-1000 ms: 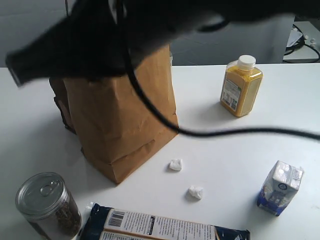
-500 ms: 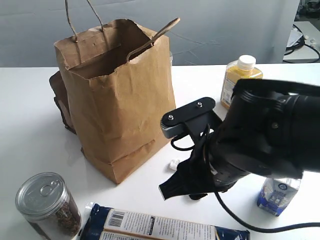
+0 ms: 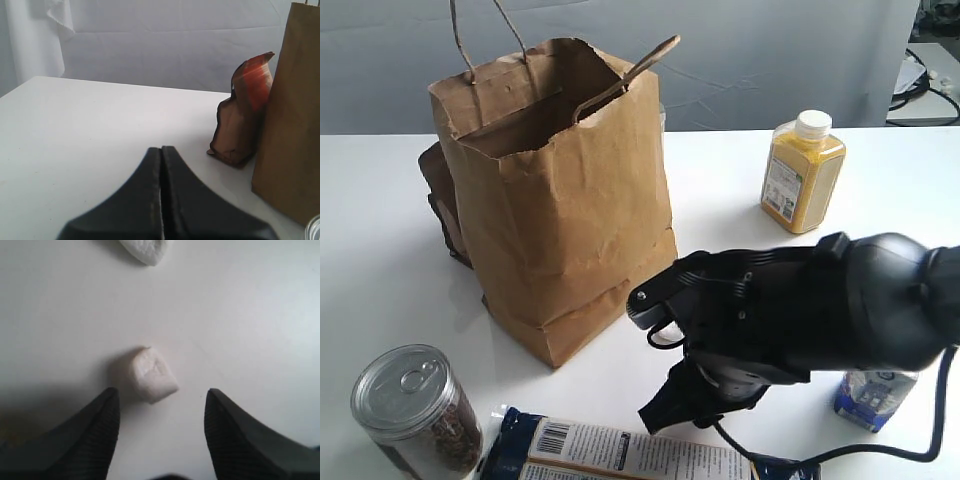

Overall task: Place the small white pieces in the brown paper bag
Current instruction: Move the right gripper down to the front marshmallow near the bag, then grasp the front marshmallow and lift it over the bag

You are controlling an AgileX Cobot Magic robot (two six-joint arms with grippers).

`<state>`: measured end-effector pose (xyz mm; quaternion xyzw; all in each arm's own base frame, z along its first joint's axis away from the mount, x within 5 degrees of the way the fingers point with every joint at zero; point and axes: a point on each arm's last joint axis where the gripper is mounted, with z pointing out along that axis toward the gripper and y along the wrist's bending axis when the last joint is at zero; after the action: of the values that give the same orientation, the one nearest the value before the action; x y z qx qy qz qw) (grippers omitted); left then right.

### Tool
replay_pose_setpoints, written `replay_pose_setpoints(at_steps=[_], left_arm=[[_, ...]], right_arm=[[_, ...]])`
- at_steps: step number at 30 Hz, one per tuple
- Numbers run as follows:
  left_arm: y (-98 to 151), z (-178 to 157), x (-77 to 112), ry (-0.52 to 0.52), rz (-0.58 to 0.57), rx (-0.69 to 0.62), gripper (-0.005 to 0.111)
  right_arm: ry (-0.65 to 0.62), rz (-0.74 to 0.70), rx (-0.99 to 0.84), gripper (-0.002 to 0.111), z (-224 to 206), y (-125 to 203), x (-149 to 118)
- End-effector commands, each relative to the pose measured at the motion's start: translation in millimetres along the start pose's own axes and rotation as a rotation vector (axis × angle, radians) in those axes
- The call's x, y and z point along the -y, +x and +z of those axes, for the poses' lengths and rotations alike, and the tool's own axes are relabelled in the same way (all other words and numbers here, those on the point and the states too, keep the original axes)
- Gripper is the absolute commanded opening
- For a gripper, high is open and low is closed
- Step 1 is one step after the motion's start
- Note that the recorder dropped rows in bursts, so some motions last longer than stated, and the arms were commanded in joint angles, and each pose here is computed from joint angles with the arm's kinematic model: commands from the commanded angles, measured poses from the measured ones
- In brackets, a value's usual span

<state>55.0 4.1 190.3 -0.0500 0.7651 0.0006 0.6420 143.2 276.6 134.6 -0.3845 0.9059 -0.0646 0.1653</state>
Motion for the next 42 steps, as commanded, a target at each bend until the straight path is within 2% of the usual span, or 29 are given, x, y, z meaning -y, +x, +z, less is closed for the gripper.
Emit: replay_pose_setpoints(at_steps=[1, 12, 20, 24, 31, 36, 42], left_arm=[[1, 0, 0.5, 0.009, -0.01, 0.005, 0.0], [1, 0, 0.5, 0.009, -0.01, 0.005, 0.0], [1, 0, 0.5, 0.009, -0.01, 0.005, 0.0], [1, 0, 0.5, 0.009, -0.01, 0.005, 0.0], [1, 0, 0.5, 0.009, -0.01, 0.005, 0.0], [1, 0, 0.5, 0.009, -0.01, 0.005, 0.0], [1, 0, 0.5, 0.009, -0.01, 0.005, 0.0]], right_arm=[[-0.013, -0.005, 0.037, 0.049, 11, -4, -4], [0.046, 0.002, 0.052, 0.047, 22, -5, -3], [0.046, 0.002, 0.052, 0.017, 22, -5, -3], [0.06, 0.0, 0.042, 0.009, 22, -4, -2], [0.066, 0.028, 0.016, 0.013, 5, -1, 4], [-0.032, 0.061, 0.064, 0.019, -31, -2, 10], [-0.159, 0.055, 0.211, 0.018, -88, 3, 4]])
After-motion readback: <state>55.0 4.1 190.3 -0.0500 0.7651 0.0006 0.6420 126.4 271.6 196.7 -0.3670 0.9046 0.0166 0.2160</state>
